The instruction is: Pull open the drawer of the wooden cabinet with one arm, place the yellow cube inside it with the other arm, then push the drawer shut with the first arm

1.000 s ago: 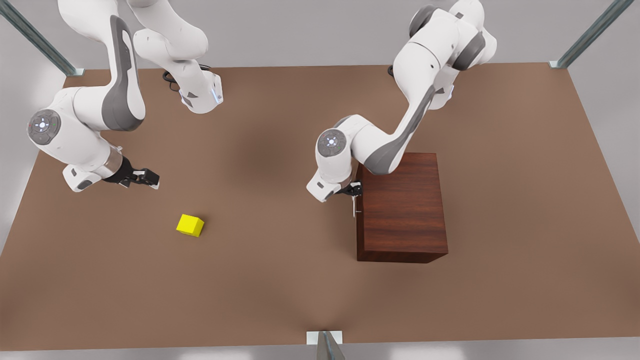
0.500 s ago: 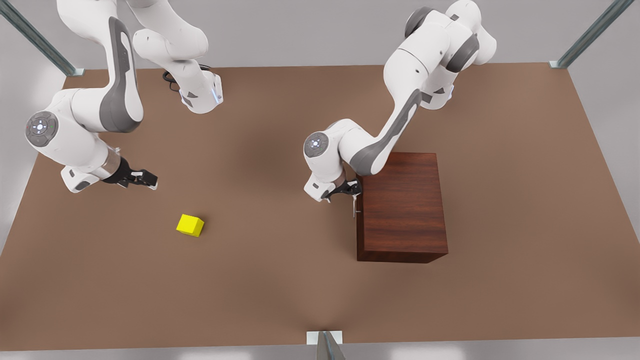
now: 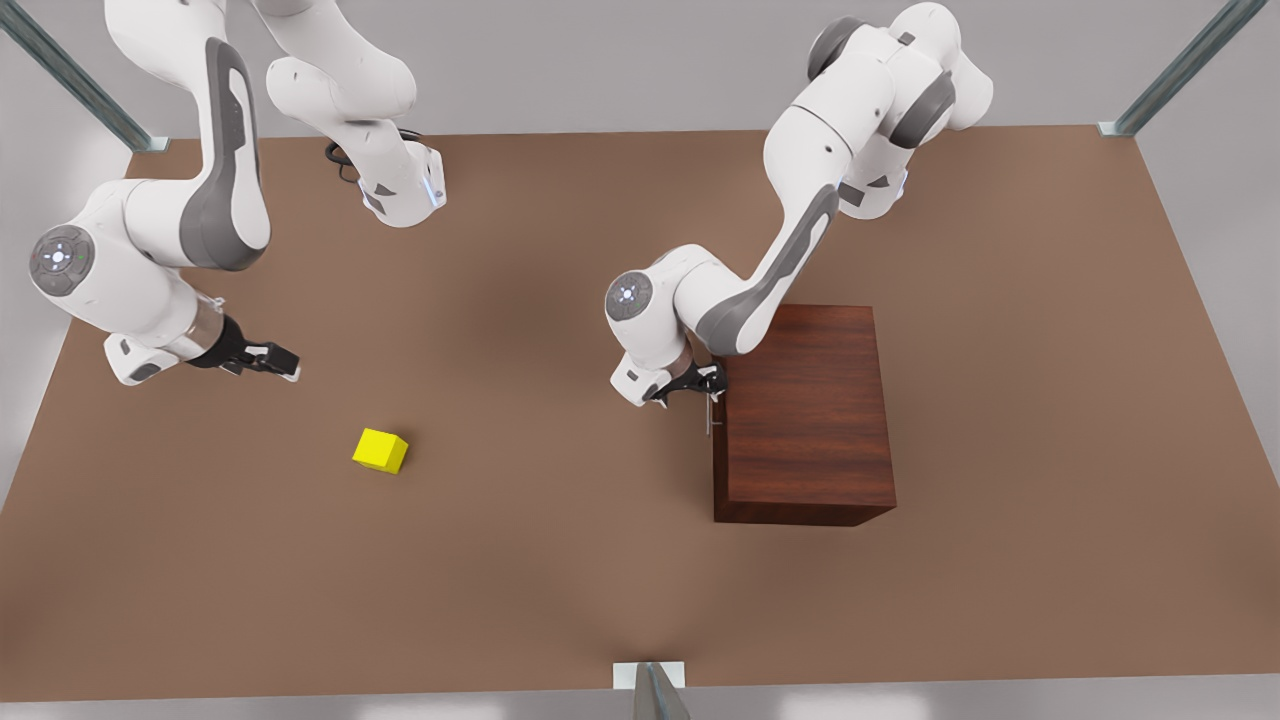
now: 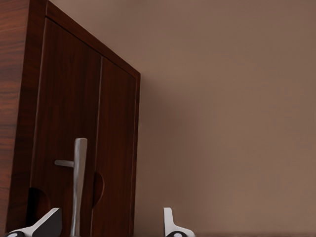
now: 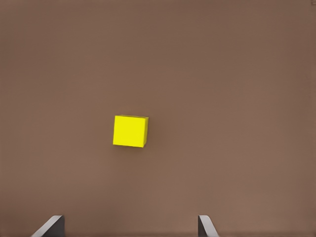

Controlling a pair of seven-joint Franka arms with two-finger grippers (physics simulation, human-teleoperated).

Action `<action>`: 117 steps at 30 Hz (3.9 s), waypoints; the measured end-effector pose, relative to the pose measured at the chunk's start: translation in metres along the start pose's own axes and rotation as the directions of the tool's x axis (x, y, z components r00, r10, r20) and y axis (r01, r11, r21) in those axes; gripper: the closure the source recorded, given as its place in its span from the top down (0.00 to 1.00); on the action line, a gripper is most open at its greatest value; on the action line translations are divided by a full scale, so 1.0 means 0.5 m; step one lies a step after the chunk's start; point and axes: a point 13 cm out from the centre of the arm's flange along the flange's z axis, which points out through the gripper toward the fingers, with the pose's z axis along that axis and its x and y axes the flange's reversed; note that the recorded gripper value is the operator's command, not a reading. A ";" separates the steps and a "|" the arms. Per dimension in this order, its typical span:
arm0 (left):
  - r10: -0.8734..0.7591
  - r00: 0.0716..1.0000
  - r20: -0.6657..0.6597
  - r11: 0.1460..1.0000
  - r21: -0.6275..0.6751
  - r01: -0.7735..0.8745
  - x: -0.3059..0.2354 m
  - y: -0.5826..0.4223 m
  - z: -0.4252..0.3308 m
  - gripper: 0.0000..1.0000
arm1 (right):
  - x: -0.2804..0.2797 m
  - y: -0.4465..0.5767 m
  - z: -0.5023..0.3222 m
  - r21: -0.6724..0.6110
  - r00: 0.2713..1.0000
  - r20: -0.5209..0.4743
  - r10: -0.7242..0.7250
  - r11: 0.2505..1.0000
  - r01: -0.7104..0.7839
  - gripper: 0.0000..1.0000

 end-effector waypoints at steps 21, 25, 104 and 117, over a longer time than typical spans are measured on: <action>0.041 0.999 -0.016 0.999 0.003 -0.041 0.015 -0.026 0.019 1.00 | 0.004 0.028 0.004 0.001 1.000 -0.003 -0.024 1.000 0.024 1.00; 0.041 0.999 -0.014 0.999 0.008 -0.041 0.017 -0.031 0.017 1.00 | 0.005 0.036 0.004 0.001 1.000 -0.003 -0.031 1.000 0.031 1.00; 0.029 0.995 0.095 0.989 0.141 -0.043 0.038 -0.192 -0.047 1.00 | -0.013 0.026 -0.003 0.001 1.000 0.007 -0.020 1.000 0.020 1.00; -0.344 0.930 -0.130 0.923 0.136 0.361 -0.129 0.546 -0.360 1.00 | -0.046 0.057 -0.076 0.000 0.998 0.068 -0.012 1.000 0.012 1.00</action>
